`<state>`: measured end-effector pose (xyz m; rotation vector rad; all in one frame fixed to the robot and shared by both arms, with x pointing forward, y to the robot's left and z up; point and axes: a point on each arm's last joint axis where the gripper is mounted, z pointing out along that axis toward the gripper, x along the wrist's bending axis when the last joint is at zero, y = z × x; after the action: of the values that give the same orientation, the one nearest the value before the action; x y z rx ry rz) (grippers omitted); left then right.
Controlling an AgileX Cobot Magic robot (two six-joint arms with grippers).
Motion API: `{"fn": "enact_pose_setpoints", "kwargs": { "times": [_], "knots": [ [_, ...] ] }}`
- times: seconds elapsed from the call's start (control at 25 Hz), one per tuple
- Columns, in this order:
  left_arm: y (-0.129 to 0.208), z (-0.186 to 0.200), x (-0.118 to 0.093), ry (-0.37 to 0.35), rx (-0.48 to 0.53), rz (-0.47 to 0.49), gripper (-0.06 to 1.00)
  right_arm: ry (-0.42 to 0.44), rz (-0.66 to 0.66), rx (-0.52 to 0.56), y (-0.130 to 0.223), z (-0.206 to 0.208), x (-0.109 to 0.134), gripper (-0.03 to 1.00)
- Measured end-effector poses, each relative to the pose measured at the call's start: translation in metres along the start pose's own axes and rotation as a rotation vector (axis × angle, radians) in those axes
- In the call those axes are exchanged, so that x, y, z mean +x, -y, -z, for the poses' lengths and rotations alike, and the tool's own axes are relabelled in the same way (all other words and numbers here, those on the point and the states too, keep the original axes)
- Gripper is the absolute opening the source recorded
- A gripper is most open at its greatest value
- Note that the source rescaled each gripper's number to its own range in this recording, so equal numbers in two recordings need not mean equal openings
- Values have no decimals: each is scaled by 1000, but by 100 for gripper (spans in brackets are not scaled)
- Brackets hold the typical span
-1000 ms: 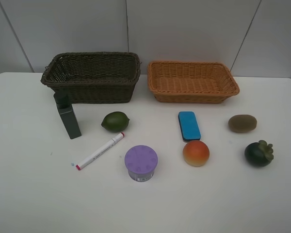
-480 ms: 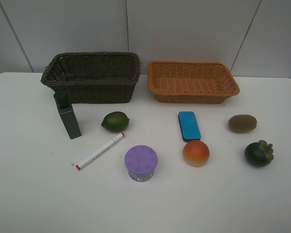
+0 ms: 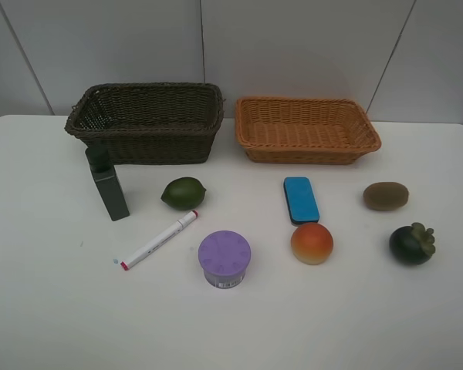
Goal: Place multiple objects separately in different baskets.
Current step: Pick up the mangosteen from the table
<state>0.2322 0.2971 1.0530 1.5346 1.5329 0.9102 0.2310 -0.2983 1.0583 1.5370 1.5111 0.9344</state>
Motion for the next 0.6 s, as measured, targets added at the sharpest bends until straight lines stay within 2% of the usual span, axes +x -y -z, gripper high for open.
{"fn": "enact_pose_setpoints", "kwargs": {
  "times": [0.6],
  "knots": [
    [0, 0, 0, 0, 0, 0, 82, 0, 0, 0, 0, 0, 0, 95]
  ]
}}
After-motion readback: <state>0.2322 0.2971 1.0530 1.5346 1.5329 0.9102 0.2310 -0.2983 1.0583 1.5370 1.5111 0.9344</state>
